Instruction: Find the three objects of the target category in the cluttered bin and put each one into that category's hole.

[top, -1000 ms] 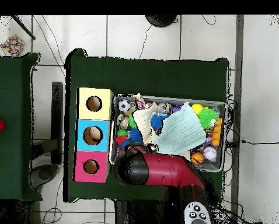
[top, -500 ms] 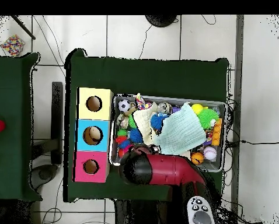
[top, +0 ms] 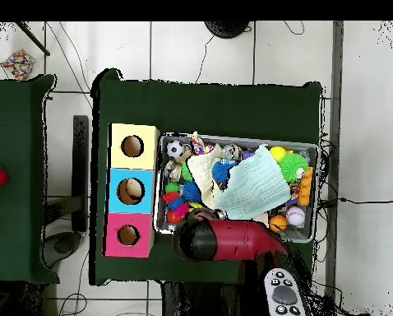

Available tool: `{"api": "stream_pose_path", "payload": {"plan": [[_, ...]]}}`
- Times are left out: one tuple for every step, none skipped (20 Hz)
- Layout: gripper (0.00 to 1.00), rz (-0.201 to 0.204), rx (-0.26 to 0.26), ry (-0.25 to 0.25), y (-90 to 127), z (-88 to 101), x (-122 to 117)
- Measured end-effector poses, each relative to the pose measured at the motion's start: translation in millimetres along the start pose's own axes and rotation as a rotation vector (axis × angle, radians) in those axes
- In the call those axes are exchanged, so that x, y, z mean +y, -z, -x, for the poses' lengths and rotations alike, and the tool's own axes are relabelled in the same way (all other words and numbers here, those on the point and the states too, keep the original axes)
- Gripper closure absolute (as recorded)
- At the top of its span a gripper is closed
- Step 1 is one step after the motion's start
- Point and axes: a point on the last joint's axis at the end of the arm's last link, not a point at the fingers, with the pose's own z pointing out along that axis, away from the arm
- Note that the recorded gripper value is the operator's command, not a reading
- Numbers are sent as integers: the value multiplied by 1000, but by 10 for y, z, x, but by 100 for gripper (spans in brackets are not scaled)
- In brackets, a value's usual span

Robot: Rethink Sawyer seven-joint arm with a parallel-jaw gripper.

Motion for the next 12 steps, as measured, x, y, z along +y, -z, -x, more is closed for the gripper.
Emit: {"api": "stream_pose_path", "payload": {"plan": [[0, 1, 1, 4, -27, -13, 9], [0, 1, 3, 10, -43, -23, 21], [0, 0, 5, 18, -59, -36, 39], [0, -5, 9, 38, -75, -61, 81], [0, -7, 10, 48, -78, -70, 105], [0, -9, 10, 60, -77, -73, 135], [0, -10, 10, 68, -76, -74, 158], [0, -11, 9, 77, -74, -72, 186], [0, -11, 8, 80, -73, -70, 201], [0, -11, 8, 83, -71, -67, 212], [0, -11, 6, 85, -65, -62, 225], [0, -12, 3, 86, -52, -53, 227]]}}
